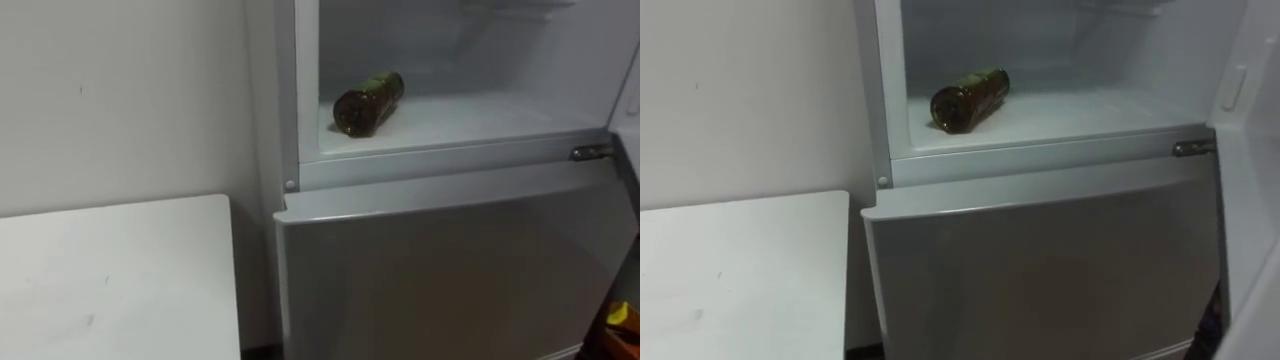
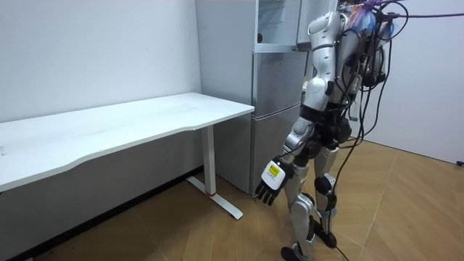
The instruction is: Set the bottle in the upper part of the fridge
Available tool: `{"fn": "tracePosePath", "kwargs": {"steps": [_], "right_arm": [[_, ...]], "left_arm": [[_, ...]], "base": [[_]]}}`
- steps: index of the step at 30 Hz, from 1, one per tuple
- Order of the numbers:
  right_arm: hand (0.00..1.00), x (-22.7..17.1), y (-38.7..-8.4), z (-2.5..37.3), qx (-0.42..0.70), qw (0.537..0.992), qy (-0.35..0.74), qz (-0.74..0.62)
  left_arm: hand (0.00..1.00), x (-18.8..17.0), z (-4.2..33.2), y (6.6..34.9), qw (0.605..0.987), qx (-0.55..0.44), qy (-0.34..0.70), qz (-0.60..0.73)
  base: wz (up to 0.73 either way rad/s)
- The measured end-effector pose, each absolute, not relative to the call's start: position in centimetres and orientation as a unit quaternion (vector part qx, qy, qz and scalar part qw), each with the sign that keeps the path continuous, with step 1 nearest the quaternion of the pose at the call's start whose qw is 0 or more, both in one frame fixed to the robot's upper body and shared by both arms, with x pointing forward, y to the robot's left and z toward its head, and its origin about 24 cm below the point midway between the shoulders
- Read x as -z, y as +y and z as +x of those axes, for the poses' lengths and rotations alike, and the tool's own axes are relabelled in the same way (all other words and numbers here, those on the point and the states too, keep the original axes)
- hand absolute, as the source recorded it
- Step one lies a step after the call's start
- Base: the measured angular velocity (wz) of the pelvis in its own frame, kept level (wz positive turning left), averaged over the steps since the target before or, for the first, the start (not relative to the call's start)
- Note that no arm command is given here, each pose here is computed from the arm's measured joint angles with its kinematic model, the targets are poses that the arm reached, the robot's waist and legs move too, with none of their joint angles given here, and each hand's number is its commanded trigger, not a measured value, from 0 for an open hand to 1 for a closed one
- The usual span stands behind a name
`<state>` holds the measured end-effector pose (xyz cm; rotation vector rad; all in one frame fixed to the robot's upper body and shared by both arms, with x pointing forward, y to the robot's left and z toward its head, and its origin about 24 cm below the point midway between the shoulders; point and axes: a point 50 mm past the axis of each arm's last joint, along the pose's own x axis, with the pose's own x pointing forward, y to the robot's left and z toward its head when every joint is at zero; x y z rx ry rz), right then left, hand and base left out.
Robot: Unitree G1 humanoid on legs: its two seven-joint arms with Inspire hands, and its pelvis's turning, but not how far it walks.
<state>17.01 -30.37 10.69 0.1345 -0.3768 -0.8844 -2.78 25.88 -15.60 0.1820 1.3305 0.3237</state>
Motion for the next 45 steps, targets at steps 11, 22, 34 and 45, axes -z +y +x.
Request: {"fn": "tracePosePath", "kwargs": {"steps": [11, 22, 34, 45], "right_arm": [[0.00, -11.8, -30.1, 16.9, 0.430, 0.880, -0.198, 0.036], [0.00, -12.4, -29.8, 17.2, 0.412, 0.888, -0.204, -0.031], [0.00, -12.6, -28.0, 18.1, 0.345, 0.914, -0.202, -0.066], [0.00, -13.0, -24.8, 20.1, 0.228, 0.944, -0.218, -0.095]], "left_arm": [[0.00, 15.5, -2.7, 26.2, 0.776, -0.160, 0.606, 0.076], [0.00, 15.5, -2.9, 26.1, 0.774, -0.153, 0.610, 0.070], [0.00, 15.7, -2.3, 25.7, 0.780, -0.119, 0.610, 0.070], [0.00, 15.7, -1.5, 26.1, 0.779, -0.084, 0.615, 0.089]], "base": [[0.00], [-0.02], [0.01], [0.03]]}}
